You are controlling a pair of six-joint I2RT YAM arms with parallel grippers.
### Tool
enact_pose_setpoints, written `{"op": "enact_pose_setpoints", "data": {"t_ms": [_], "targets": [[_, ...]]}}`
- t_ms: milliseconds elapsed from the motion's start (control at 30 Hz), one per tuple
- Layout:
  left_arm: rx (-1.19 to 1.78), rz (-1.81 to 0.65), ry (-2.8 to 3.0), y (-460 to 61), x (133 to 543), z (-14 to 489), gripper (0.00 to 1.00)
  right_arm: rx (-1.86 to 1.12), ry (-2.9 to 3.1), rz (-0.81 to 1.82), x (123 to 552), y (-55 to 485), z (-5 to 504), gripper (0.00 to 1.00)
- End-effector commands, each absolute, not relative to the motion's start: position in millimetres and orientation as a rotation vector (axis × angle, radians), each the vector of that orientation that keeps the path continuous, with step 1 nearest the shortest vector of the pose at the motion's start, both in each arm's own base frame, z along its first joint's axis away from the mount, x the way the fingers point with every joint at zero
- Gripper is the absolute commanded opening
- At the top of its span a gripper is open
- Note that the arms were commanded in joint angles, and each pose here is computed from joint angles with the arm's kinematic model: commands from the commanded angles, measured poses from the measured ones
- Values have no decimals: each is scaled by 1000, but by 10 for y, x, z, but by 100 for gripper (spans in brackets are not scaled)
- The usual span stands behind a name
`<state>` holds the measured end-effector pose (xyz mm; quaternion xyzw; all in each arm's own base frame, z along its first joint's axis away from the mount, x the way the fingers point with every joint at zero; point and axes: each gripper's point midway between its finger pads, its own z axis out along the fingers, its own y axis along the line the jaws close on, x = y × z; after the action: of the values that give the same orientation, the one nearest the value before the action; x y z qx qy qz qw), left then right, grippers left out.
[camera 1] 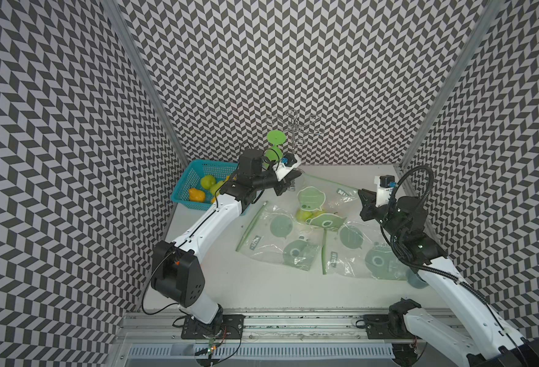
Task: Open the zip-top bag and take out the pear
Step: Unzip the zipper on the zipper food storage bag.
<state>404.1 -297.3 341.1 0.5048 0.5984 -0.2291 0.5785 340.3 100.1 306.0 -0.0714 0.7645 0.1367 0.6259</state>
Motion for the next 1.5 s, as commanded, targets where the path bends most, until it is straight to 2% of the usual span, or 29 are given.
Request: {"op": "enact_pose_setpoints", "data": {"t_ms": [0,167,300,467,533,833,967,1033,1133,1267,1333,1467], "targets": [[1076,-409,1376,-2857,4340,3753,0,63,1705,138,3456,473,3238,0],[1129,-446,1314,-3329,4433,3956,0,112,1619,103,3387,330,3588,0],[1120,-530,1218,-3604,4480,4317,0,57,1560,129,3268,388,3860,0],[1115,-652,1151,-3721,4402,4490,0,-103,1508,290,3060,710,3927,0],[1116,-677,1171,-3714,4350,4383,0,-139,1521,365,3013,849,3805,0],[1100,-786,1325,-3455,3865,3305,0,-333,1748,584,2799,1862,2695,2],[1111,-783,1375,-3341,3687,3028,0,-384,1844,606,2729,2034,2427,4],[1115,-775,1385,-3290,3631,2958,0,-392,1863,622,2707,2056,2401,9],[1126,-765,1401,-3248,3577,2883,0,-389,1845,642,2687,2063,2525,27],[1131,-753,1411,-3205,3539,2856,0,-237,1816,622,2742,1881,2829,49],[1132,-754,1408,-3190,3508,2850,0,-231,1819,623,2764,1886,2945,54],[1136,-758,1409,-3186,3480,2837,0,-242,1889,581,2894,1953,2995,56]]}}
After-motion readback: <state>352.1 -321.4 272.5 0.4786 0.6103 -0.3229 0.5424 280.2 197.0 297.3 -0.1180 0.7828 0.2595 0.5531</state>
